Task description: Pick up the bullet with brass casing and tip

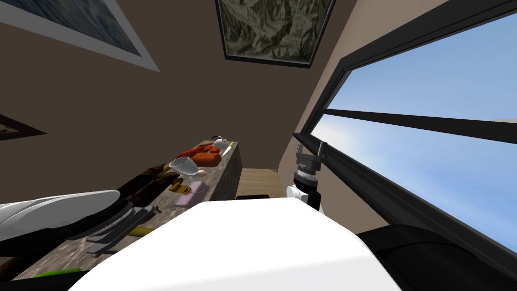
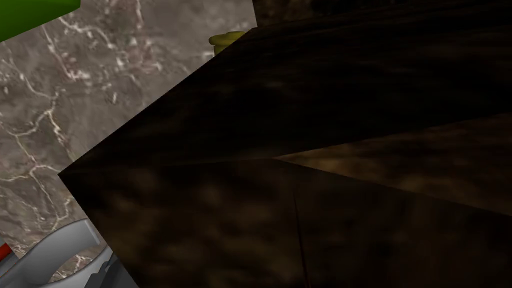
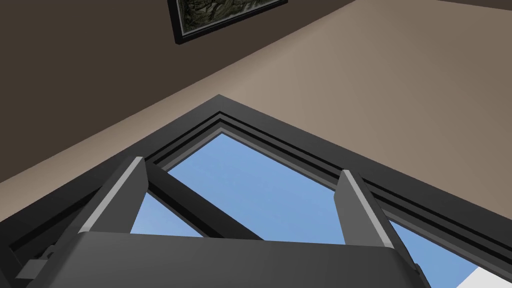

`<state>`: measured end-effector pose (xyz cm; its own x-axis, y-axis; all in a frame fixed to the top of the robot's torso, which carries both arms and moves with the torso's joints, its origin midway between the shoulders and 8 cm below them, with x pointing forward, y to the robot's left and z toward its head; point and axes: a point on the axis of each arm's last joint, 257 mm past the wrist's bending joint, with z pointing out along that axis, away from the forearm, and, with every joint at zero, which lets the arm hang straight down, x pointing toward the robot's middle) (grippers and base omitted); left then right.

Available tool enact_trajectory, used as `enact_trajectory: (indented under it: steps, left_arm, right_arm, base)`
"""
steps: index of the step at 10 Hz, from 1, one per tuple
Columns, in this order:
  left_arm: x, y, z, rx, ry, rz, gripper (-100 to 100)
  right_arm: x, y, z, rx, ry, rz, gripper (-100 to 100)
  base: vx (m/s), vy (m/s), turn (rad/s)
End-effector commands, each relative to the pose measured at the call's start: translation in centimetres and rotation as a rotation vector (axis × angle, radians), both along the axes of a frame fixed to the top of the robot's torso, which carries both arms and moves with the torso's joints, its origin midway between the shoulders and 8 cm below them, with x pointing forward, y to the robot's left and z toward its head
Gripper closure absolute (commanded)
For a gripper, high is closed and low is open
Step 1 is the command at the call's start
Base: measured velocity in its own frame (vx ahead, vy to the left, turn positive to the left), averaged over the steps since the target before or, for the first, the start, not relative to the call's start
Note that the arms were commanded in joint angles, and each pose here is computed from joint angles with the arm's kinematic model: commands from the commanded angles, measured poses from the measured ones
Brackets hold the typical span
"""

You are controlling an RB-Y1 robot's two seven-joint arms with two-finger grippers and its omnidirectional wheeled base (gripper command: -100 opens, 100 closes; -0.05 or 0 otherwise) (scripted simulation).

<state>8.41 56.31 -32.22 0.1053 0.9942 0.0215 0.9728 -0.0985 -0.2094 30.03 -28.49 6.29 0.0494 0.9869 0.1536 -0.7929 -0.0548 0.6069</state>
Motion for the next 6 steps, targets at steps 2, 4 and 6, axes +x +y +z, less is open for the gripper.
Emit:
enact_trajectory:
  steps: [2,4,6]
  left_arm:
    - [0.0,0.1,0.0,0.002,0.000,-0.002,0]
    - [-0.7,0.8,-0.7,0.001,-0.001,-0.014,-100]
    - [-1.3,1.4,-1.2,0.000,-0.002,-0.023,-100]
  right_arm:
    - [0.0,0.0,0.0,0.000,0.000,0.000,0]
    - [0.0,0.0,0.0,0.000,0.000,0.000,0]
    - [0.0,0.0,0.0,0.000,0.000,0.000,0]
  base:
    - [0.001,0.008,-0.008]
    - [0.041,-0.024,0.061]
    - [0.060,-0.039,0.035]
